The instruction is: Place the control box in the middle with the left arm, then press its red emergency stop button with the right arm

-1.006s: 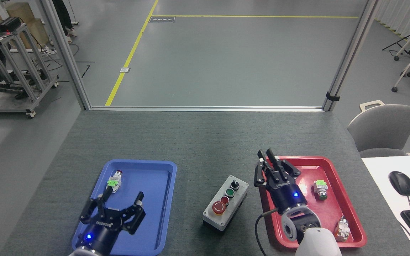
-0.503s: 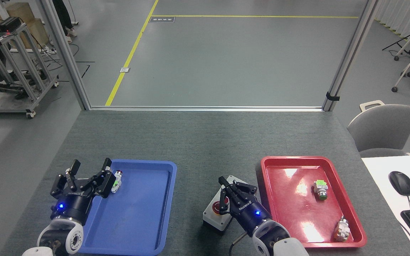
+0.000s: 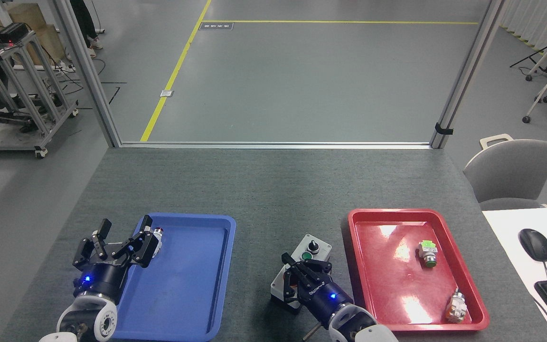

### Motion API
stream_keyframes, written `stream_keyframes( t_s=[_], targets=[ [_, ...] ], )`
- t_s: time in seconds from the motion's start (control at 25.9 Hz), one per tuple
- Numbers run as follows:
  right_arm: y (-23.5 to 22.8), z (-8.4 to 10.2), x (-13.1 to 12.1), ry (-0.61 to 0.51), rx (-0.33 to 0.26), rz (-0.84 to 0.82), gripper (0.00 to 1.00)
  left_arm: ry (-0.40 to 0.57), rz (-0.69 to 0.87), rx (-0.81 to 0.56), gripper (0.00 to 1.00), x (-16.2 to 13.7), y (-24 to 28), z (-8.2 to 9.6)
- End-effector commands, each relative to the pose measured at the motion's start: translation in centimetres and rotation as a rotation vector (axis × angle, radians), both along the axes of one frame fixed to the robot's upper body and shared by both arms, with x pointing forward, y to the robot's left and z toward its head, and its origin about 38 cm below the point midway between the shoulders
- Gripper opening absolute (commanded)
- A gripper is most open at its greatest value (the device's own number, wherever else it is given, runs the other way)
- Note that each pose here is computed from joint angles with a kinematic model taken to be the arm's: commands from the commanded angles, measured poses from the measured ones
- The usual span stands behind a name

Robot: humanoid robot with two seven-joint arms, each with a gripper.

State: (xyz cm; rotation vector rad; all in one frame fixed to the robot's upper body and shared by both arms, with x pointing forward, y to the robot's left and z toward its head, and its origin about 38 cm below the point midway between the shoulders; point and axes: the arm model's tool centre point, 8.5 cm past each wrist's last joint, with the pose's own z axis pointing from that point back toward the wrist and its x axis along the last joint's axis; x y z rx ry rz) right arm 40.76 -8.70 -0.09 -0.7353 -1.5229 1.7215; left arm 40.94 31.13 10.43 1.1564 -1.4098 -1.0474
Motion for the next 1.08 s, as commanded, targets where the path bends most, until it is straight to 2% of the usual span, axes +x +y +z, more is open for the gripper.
stream_keyframes(
  t_s=[0.0, 0.23, 0.31, 0.43, 0.54, 0.62, 0.66, 0.7, 0.73, 0.77, 0.89, 1.04],
  targets=[
    [0.3, -0.2, -0.1, 0.006, -0.001, 0.005, 0.0, 0.006, 0.003, 0.001, 0.99, 0.1, 0.1, -0.2],
    [0.6, -1.7, -0.5, 0.05, -0.022, 0.015, 0.0, 0.014, 0.0, -0.002, 0.99, 0.1, 0.0, -0.5],
    [0.4, -2.2, -0.7, 0.064, -0.027, 0.014, 0.0, 0.031, 0.004, -0.001, 0.99, 0.1, 0.1, -1.1],
    [0.4, -2.3, -0.8, 0.068, -0.028, 0.014, 0.0, 0.037, 0.002, 0.0, 0.99, 0.1, 0.1, -1.3],
    [0.3, -1.8, -0.7, 0.062, 0.009, 0.005, 0.0, 0.047, -0.01, 0.001, 0.99, -0.1, -0.2, -1.8],
    [-0.1, -0.3, 0.2, 0.02, 0.03, -0.025, 0.02, 0.074, -0.028, -0.001, 0.99, -0.2, -1.0, -2.9],
    [-0.9, 1.0, 0.9, -0.015, 0.052, -0.057, 0.16, 0.081, -0.031, -0.006, 0.99, -0.2, -1.4, -3.4],
    [-2.2, 2.5, 1.8, -0.052, 0.079, -0.103, 0.37, 0.083, -0.031, -0.014, 0.99, -0.2, -1.7, -3.6],
    [-3.5, 3.7, 2.6, -0.08, 0.105, -0.157, 0.79, 0.085, -0.033, -0.026, 0.99, -0.3, -2.2, -3.8],
    [-4.8, 4.7, 3.3, -0.1, 0.131, -0.206, 1.0, 0.09, -0.032, -0.036, 0.99, -0.4, -2.5, -4.1],
    [-7.3, 7.2, 4.6, -0.156, 0.199, -0.296, 1.0, 0.11, -0.024, -0.069, 0.99, -0.4, -3.6, -5.1],
    [-12.6, 8.1, 5.1, -0.173, 0.287, -0.435, 1.0, 0.115, -0.022, -0.089, 0.99, -0.2, -3.8, -5.3]
  ],
)
